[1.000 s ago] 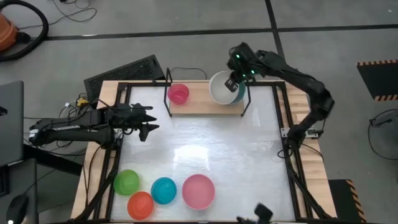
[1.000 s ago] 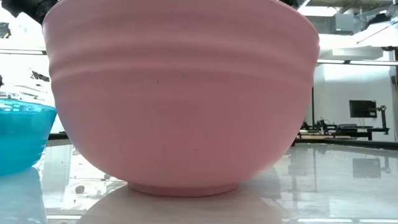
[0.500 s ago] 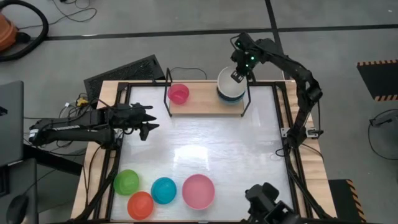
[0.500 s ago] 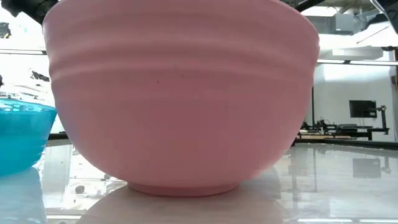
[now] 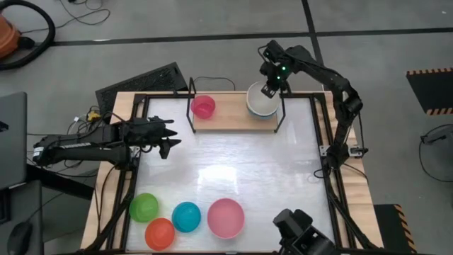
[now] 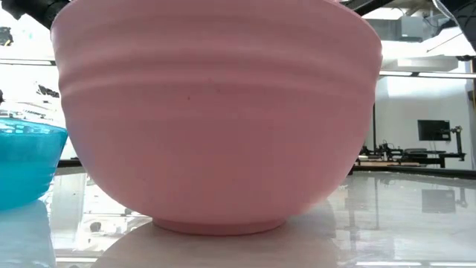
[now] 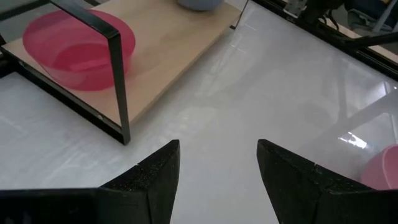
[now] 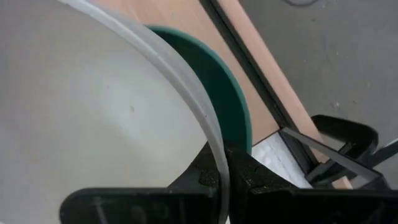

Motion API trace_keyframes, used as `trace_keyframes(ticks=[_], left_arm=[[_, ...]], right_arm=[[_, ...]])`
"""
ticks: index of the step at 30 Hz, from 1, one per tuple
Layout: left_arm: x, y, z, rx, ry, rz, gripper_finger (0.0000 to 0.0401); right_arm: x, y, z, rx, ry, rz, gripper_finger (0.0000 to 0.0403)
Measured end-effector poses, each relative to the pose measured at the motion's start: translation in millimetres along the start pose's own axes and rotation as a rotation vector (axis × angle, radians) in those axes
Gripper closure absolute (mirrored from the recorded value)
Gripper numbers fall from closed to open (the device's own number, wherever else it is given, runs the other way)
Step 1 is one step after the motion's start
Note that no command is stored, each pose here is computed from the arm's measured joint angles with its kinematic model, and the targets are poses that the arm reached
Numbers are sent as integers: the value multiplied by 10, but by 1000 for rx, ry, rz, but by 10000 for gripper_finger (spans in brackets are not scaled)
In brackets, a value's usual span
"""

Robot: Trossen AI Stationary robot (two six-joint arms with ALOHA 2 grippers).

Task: Place and stack bowls onto a shelf
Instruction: Stack the large white bowl on top of the large green bowl on the shelf, then stack the large pink bowl on top of the large white bowl on the shelf

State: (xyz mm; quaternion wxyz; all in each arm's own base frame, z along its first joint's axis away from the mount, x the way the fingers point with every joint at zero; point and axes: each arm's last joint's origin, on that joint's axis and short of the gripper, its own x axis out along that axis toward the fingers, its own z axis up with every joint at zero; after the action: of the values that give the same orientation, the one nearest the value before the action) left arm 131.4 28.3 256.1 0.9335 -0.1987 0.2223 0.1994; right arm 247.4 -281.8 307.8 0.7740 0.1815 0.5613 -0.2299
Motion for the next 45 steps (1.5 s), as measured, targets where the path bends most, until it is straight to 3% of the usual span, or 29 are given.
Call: trace_keyframes(ticks=[12,26,32,37,41,45], left_arm=[[1,0,-1,4,1,1,202],[0,0,-3,20,4,1,202],[1,3,-10,20,10,3,202],[0,12,-30,22,30,12,202],[0,12,-32,22,32,12,202],[0,12,-32,22,32,12,202]], right_arm=[[120,-23,-4,14,53,11,376],[109,-10,-6,14,61,10,268],[-157,-14,116,6,-34,-15,233],[-477,50,238,3,-150,-35,227],[-604,226,269,5,-183,98,240],[-645,588,289,-15,-168,219,247]])
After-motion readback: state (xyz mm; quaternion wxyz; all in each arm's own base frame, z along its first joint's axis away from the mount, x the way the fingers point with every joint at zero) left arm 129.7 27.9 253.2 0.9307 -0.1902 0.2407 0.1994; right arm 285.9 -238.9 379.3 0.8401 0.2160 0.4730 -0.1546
